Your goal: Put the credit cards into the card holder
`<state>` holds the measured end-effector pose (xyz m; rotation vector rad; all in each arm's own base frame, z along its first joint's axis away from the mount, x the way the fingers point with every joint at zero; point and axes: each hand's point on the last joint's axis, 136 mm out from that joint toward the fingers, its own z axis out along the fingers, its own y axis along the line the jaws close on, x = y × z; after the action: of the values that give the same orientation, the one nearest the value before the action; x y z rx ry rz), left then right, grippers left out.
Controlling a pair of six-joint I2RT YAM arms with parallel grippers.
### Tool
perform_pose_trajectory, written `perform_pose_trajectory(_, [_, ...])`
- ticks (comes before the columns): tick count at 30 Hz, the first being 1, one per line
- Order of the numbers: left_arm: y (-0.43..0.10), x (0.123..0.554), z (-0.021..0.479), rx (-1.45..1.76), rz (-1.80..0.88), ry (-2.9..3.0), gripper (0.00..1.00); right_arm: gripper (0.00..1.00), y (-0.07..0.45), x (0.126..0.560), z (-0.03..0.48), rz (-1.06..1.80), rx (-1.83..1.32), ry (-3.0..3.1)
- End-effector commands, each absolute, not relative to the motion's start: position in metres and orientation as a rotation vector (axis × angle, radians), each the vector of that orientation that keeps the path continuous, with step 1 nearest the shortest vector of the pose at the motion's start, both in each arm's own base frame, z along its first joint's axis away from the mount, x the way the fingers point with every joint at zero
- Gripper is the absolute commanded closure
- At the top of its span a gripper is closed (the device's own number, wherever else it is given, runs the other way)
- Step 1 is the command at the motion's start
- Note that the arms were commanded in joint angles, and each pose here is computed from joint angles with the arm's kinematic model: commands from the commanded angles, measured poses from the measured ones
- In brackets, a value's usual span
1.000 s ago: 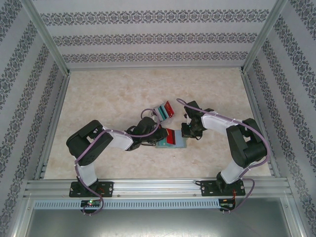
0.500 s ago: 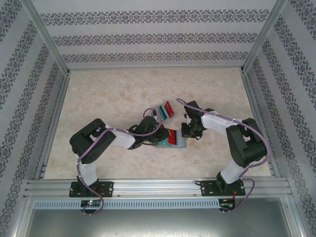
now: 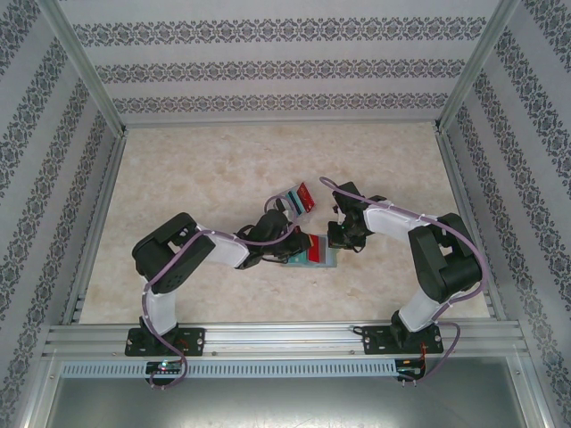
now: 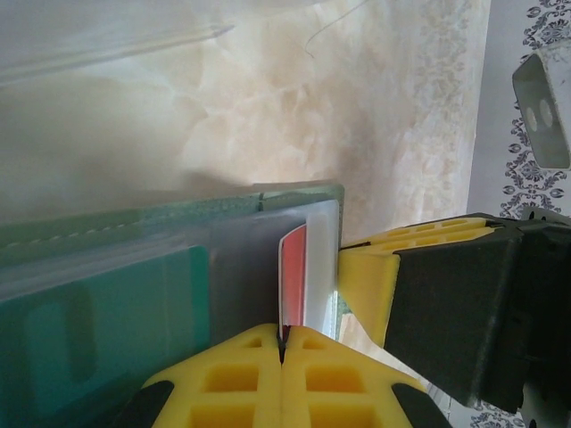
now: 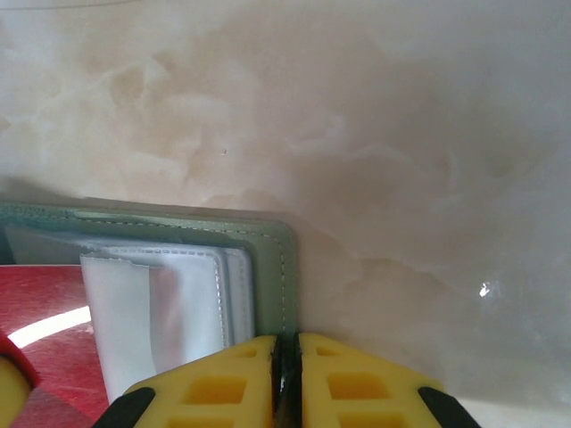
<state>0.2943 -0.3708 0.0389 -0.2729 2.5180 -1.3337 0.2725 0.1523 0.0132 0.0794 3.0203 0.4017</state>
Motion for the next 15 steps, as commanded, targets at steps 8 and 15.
perform_pose_trajectory(8, [-0.382,0.277,0.016,-0.254,-1.295,2.635,0.92,0.87,0.161,0.266,0.0,0.476,0.119,3.055])
perform_pose_trajectory(15, [-0.387,0.276,0.011,-0.264,-1.296,2.654,0.88,0.87,0.16,0.265,0.001,0.471,0.119,3.053])
